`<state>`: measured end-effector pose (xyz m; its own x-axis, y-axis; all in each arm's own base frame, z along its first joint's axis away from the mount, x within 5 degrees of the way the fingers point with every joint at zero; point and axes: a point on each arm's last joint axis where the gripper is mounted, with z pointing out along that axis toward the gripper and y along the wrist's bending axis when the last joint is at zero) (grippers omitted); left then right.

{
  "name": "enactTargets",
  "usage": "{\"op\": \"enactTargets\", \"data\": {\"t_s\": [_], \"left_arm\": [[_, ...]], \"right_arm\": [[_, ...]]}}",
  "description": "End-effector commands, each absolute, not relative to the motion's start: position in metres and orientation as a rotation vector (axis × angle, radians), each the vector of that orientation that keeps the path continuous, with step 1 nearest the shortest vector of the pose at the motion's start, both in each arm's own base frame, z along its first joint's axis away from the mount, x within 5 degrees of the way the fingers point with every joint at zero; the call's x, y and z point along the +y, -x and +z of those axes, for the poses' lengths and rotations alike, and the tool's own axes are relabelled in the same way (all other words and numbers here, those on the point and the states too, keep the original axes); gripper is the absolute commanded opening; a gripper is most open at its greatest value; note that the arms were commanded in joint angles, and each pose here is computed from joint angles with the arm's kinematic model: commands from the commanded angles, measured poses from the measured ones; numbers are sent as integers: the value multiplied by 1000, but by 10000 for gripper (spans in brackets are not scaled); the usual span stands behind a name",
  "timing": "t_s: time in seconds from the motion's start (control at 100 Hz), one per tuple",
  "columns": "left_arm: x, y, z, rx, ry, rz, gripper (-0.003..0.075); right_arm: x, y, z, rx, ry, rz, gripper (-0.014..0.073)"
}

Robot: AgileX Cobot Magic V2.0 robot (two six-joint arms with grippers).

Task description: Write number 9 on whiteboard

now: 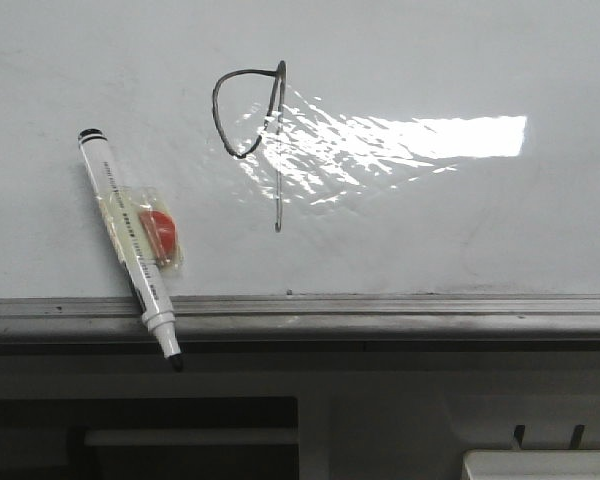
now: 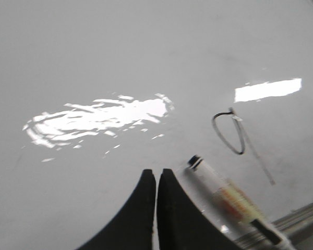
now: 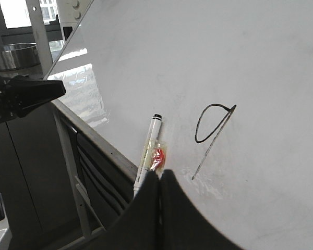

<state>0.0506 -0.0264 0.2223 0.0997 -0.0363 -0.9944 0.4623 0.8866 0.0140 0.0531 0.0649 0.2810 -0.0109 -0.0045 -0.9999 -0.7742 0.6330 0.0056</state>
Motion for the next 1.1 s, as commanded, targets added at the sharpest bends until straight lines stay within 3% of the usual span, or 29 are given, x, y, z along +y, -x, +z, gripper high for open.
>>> {"op": "enactTargets", "data": {"t_s": [0.0,0.16,0.36,0.69,1.089], "left_arm": [[-22,-53,225,1388,-278,-316,-20],[-13,-54,200,1485,-179,-195,-20],[-5,-56,196,1537,-49,-79,-20],[-2,-54,174,1780,15,-54,-20],[-2,-54,174,1780,15,-54,-20]], "right_arm": [[65,-52,298,1366,669,707,-69],[65,-52,298,1366,669,707,-69],[65,-52,298,1366,669,707,-69],[65,-52,298,1366,669,707,-69],[65,-52,298,1366,669,707,-69]]}}
